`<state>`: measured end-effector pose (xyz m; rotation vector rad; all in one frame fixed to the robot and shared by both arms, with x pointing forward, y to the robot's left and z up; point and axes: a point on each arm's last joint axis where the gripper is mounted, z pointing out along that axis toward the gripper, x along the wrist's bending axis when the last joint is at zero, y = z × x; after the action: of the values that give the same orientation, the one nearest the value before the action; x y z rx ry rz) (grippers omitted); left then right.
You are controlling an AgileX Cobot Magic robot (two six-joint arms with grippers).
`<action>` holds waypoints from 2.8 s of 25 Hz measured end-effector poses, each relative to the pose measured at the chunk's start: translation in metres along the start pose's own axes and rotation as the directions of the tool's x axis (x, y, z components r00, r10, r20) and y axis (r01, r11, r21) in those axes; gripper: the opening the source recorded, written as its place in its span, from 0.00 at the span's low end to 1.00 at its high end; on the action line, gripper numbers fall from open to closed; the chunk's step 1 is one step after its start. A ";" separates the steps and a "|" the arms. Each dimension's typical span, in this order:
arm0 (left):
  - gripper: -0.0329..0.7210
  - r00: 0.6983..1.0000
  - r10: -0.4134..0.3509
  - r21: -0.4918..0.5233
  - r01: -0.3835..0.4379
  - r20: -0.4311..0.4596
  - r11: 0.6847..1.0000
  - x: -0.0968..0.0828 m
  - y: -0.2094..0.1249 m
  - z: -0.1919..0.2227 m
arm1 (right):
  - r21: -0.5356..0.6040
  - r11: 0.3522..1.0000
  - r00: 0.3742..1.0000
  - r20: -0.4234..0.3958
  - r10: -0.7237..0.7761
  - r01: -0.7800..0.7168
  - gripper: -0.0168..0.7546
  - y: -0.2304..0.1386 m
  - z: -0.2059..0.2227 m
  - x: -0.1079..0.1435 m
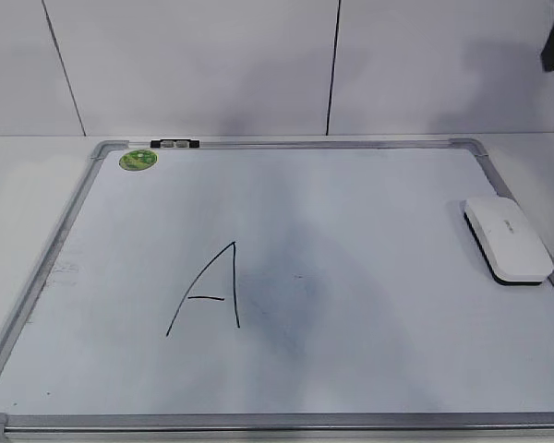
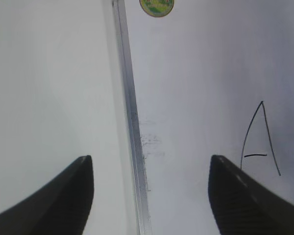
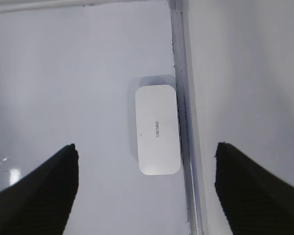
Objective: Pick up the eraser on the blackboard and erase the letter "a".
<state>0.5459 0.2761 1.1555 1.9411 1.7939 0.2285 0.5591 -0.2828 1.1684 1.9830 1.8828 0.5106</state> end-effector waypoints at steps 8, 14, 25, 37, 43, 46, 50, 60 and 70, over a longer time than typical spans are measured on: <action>0.77 0.998 0.068 -0.166 -0.065 0.013 0.984 -0.025 -0.025 -0.067 | -0.194 0.980 0.998 -0.060 0.038 -0.049 0.85 -0.028 -0.087 -0.003; 0.77 0.990 0.141 -0.223 -0.133 0.020 0.966 -0.045 -0.043 -0.094 | -0.257 0.964 0.994 -0.101 0.041 -0.066 0.84 -0.069 -0.123 -0.007; 0.77 0.990 0.135 -0.430 -0.107 0.035 0.896 -0.056 -0.100 -0.172 | -0.280 0.960 0.991 -0.130 -0.009 -0.028 0.81 -0.149 -0.141 -0.008; 0.77 0.978 0.204 -0.646 -0.121 0.055 0.754 -0.062 -0.185 -0.243 | -0.360 0.931 0.973 -0.230 -0.030 -0.056 0.79 -0.204 -0.163 -0.011; 0.77 0.973 0.227 -0.729 -0.120 0.049 0.673 -0.059 -0.225 -0.266 | -0.377 0.924 0.953 -0.297 -0.057 -0.063 0.79 -0.229 -0.166 -0.010; 0.77 0.971 0.234 -0.757 -0.121 0.044 0.643 -0.058 -0.243 -0.272 | -0.391 0.919 0.947 -0.310 -0.085 -0.045 0.79 -0.243 -0.165 -0.011; 0.77 0.972 0.232 -0.748 -0.121 0.045 0.653 -0.053 -0.261 -0.260 | -0.426 0.904 0.943 -0.315 -0.106 -0.040 0.79 -0.262 -0.166 -0.015; 0.78 0.978 0.200 -0.645 -0.119 0.054 0.755 -0.041 -0.281 -0.202 | -0.534 0.846 0.951 -0.260 -0.164 0.000 0.79 -0.301 -0.168 -0.028; 0.78 0.986 0.166 -0.562 -0.125 0.022 0.818 -0.029 -0.293 -0.160 | -0.518 0.854 0.958 -0.223 -0.182 0.042 0.79 -0.324 -0.139 -0.032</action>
<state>0.2116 0.2915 1.1675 1.6257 1.3276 0.6542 0.2080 -0.2970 1.1294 1.4995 1.7519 1.1559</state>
